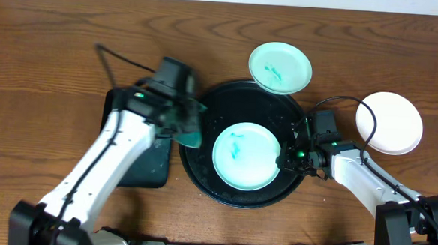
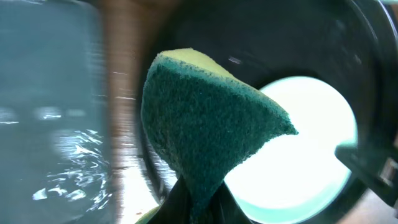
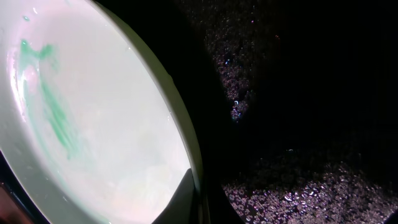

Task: Clean dirty plates on tray and stack at the side
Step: 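Scrub the centered plate with the sponge while the right gripper holds it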

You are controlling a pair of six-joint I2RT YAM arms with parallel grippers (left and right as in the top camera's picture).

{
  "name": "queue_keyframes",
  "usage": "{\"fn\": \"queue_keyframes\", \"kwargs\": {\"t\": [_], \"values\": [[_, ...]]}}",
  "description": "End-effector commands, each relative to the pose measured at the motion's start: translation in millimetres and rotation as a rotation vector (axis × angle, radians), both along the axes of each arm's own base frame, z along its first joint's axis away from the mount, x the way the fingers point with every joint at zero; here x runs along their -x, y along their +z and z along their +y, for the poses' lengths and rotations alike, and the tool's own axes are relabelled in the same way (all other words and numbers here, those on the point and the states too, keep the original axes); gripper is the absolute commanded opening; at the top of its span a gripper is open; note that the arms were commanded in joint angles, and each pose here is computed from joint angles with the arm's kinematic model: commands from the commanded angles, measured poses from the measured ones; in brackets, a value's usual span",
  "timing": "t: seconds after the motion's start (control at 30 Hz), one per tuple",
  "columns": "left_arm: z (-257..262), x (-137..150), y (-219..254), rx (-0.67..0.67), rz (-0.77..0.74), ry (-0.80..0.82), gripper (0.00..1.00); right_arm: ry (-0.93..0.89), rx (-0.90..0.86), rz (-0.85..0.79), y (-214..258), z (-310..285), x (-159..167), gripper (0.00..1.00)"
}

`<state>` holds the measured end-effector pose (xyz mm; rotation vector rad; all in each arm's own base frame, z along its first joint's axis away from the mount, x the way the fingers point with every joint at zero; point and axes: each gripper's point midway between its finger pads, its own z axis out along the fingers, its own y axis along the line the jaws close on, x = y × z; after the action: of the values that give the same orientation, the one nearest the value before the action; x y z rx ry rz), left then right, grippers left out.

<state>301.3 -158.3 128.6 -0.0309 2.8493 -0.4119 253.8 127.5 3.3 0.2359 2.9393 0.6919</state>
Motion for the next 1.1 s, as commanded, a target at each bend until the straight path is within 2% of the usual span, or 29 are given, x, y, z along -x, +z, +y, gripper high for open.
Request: {"fn": "queue_keyframes", "kwargs": {"t": [0.0,0.17,0.43,0.57,0.7,0.87,1.07], "values": [[-29.4,10.8,-22.6,0.007,0.084,-0.039,0.07,0.001,-0.020,0.009,0.2,4.4,1.3,0.01],[-74.0,25.9,-57.6,0.022,0.161,-0.144,0.07,0.001,-0.019,0.012,0.0,4.2,1.8,0.01],[-111.1,55.8,-111.7,0.039,0.338,-0.161,0.07,0.001,-0.019,0.013,0.0,4.3,2.0,0.01],[-134.2,70.7,-131.5,0.147,0.472,-0.151,0.07,0.001,-0.018,0.017,-0.3,4.0,2.9,0.01],[-161.8,81.8,-137.1,0.310,0.579,-0.187,0.07,0.001,-0.017,0.021,-0.5,3.8,3.8,0.01],[-187.3,66.7,-127.3,0.443,0.511,-0.252,0.07,0.001,-0.016,0.027,-0.9,3.4,5.2,0.01],[-164.0,25.4,-139.8,0.330,0.380,-0.155,0.07,0.000,-0.010,0.051,-2.2,2.2,10.5,0.01]]}}
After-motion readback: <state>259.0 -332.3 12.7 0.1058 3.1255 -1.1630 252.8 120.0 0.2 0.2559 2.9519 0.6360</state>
